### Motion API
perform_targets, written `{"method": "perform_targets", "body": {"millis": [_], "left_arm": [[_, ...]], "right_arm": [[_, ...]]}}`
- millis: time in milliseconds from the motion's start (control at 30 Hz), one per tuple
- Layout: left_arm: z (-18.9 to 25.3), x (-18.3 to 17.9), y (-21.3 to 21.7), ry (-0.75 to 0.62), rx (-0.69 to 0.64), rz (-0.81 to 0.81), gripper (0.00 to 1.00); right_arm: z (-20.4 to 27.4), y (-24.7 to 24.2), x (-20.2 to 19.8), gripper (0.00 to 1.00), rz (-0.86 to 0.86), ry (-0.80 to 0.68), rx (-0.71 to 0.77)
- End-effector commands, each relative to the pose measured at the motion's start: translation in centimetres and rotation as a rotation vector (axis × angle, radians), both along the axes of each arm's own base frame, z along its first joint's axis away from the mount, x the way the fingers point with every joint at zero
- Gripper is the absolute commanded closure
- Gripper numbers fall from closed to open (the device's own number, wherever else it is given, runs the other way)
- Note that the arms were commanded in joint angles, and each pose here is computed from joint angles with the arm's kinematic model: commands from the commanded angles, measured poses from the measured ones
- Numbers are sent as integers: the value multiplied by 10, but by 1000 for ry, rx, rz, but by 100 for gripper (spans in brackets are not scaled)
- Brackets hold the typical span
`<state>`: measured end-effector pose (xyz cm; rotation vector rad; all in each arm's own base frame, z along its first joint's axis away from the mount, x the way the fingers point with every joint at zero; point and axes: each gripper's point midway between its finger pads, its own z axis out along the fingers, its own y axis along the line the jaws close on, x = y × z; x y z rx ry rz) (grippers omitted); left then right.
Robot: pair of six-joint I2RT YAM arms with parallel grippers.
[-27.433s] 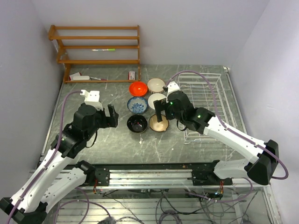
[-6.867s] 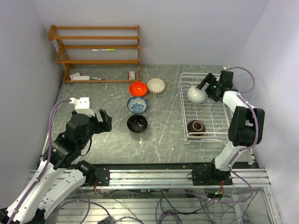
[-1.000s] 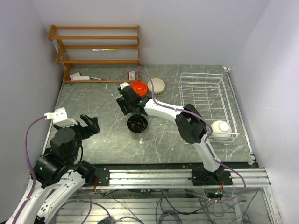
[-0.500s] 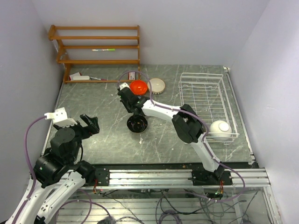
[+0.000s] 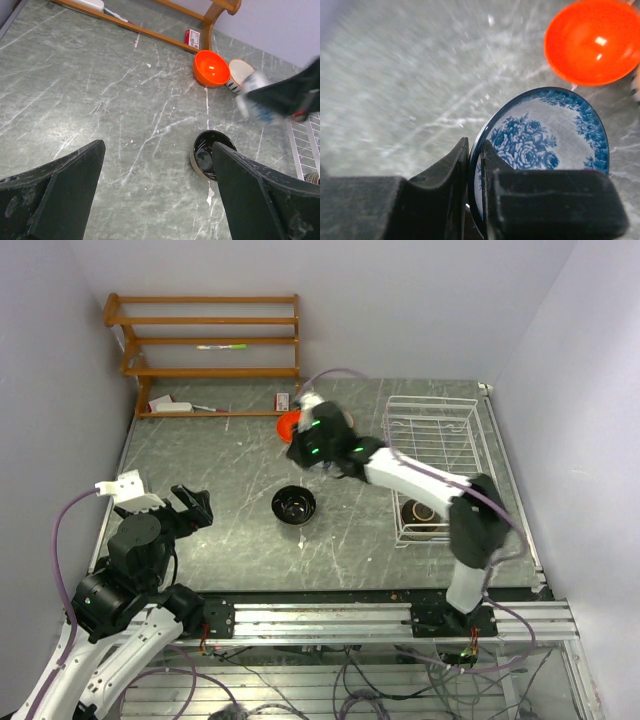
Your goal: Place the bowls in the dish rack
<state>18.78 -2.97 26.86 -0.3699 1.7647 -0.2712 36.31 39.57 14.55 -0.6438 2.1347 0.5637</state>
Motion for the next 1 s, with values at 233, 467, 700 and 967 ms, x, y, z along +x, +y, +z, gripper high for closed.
{"method": "perform_targets", "body": {"millis": [233, 467, 700, 967], "left_arm": [[8, 0, 0, -18, -12, 3, 1], [8, 0, 0, -21, -14, 0, 1], [7, 1, -3, -12, -6, -12, 1], [8, 0, -1, -21, -14, -6, 1]], "right_arm": [[137, -138, 17, 96, 30, -8, 658], [132, -224, 18, 95, -105, 16, 764], [101, -284, 18, 93, -196, 101, 888], [66, -296, 23, 92, -218, 269, 1057]]}}
